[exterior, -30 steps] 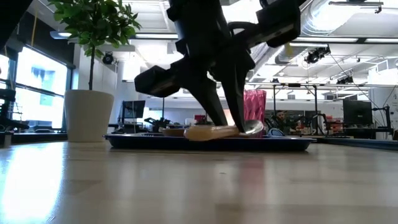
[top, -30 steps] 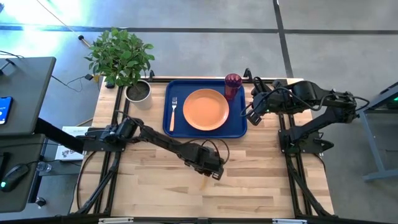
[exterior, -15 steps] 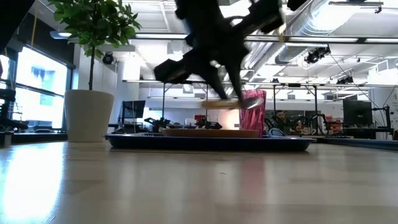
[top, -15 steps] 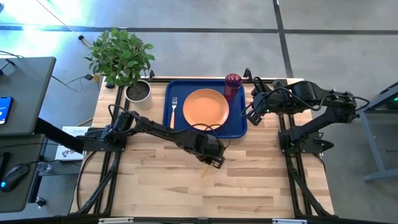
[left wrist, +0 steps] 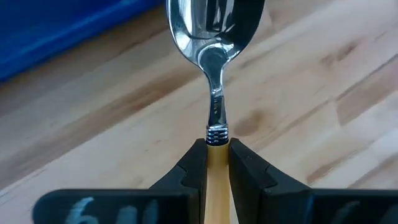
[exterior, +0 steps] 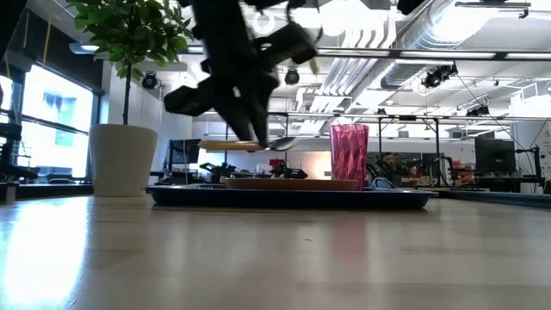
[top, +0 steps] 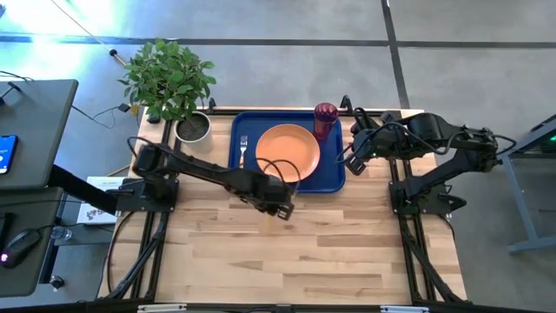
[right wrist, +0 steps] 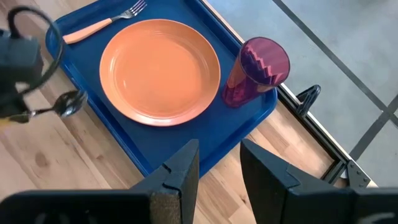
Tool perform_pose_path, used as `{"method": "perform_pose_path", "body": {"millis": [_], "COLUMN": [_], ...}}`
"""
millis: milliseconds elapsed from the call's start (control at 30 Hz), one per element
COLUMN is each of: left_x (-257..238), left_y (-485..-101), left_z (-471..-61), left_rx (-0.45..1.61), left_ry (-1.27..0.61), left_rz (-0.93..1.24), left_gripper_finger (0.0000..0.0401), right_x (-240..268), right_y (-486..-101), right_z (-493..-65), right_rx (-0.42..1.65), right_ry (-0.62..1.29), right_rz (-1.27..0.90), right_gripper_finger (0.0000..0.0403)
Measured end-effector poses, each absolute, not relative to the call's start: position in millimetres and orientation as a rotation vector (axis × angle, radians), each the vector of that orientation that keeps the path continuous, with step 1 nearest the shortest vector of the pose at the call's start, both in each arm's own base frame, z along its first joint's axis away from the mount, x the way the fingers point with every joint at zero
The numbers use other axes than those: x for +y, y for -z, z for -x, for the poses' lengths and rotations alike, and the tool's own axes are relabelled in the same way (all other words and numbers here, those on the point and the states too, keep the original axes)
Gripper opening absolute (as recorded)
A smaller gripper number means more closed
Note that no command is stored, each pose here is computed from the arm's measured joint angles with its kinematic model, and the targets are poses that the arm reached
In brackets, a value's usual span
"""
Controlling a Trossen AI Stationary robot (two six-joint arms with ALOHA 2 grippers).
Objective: Pick and place plate/cup/fork/spoon on tray
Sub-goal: Put the spoon on the tray to the left of the plate
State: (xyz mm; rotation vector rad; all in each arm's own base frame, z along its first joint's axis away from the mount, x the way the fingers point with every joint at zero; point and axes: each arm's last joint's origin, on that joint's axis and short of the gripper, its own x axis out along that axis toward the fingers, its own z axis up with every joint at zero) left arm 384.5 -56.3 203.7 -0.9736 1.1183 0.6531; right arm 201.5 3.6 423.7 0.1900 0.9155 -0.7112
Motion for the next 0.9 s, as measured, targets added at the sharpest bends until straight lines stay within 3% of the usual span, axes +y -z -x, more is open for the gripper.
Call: {"method": "perform_pose_path", "body": {"millis": [433, 900], "left_x": [8, 95], "left_y": [-204, -204], "left_z": [-316, -290], "left_rx": [0.992, 0.962], "left_ry": [-0.845, -0.931], "left_rz": [1.097, 1.099], "left_gripper_finger": [0.0036, 0.0038], "right_x": [4, 4], "right_y": [-424, -425], "right_z": [-203, -204], "right_rx": [0.892, 0.88], "right_ry": [0.714, 0.718], "right_rz": [-0.203, -0.22], "right_gripper_finger": [0.011, 0.011]}}
